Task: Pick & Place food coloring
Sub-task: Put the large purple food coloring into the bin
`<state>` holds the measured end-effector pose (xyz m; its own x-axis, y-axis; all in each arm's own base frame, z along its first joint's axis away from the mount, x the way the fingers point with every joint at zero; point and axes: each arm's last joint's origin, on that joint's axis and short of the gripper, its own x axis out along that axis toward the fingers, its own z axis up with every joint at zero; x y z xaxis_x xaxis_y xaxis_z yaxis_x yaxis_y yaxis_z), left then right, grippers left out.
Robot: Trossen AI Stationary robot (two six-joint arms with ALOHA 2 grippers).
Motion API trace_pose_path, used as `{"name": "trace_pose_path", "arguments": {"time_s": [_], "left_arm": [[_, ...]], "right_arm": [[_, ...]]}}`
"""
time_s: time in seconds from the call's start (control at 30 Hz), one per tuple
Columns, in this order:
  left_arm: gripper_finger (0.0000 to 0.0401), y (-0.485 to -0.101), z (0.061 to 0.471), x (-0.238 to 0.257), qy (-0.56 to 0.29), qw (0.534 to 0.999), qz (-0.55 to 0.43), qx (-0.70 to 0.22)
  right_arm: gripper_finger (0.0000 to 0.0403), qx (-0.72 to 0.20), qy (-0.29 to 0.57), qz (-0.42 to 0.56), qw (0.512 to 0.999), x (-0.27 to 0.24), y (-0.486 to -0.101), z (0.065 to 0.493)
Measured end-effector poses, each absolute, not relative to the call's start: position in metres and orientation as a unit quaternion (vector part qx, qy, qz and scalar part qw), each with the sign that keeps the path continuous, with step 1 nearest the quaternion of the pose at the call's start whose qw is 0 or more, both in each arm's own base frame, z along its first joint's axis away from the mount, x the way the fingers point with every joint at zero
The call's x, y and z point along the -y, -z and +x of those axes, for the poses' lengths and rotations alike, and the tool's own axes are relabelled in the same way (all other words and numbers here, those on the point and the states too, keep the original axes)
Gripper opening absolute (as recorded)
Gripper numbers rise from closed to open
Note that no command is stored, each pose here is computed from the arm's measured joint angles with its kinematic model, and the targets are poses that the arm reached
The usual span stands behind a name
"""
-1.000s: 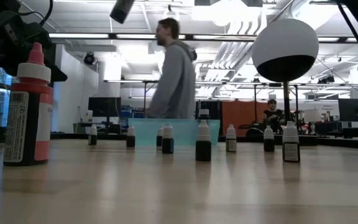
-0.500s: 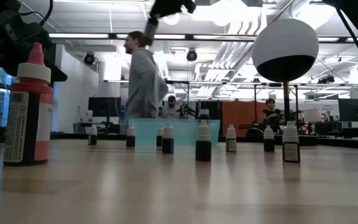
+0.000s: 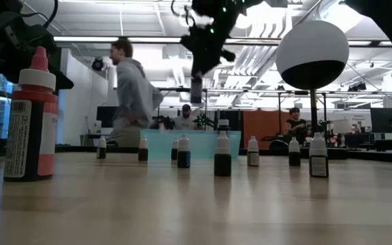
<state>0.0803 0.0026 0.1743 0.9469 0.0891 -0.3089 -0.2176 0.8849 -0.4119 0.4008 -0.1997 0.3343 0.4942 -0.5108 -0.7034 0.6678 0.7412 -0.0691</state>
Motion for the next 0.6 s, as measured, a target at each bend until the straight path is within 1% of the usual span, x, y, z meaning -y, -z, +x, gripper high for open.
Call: {"name": "trace_pose_path", "arguments": {"time_s": [0.13,0.3,0.6], "left_arm": [[0.0,-0.174,0.08,-0.003,-0.08,0.96,-0.226,-0.142],[0.0,-0.174,0.08,-0.003,-0.08,0.96,-0.226,-0.142],[0.0,-0.174,0.08,-0.003,-0.08,0.96,-0.226,-0.142]], "right_arm": [[0.0122,-0.418,0.324,0.13,0.839,0.206,-0.305,0.394],[0.0122,-0.455,0.305,0.146,0.824,0.206,-0.28,0.389],[0.0122,-0.485,0.312,0.169,0.799,0.213,-0.248,0.379]]}}
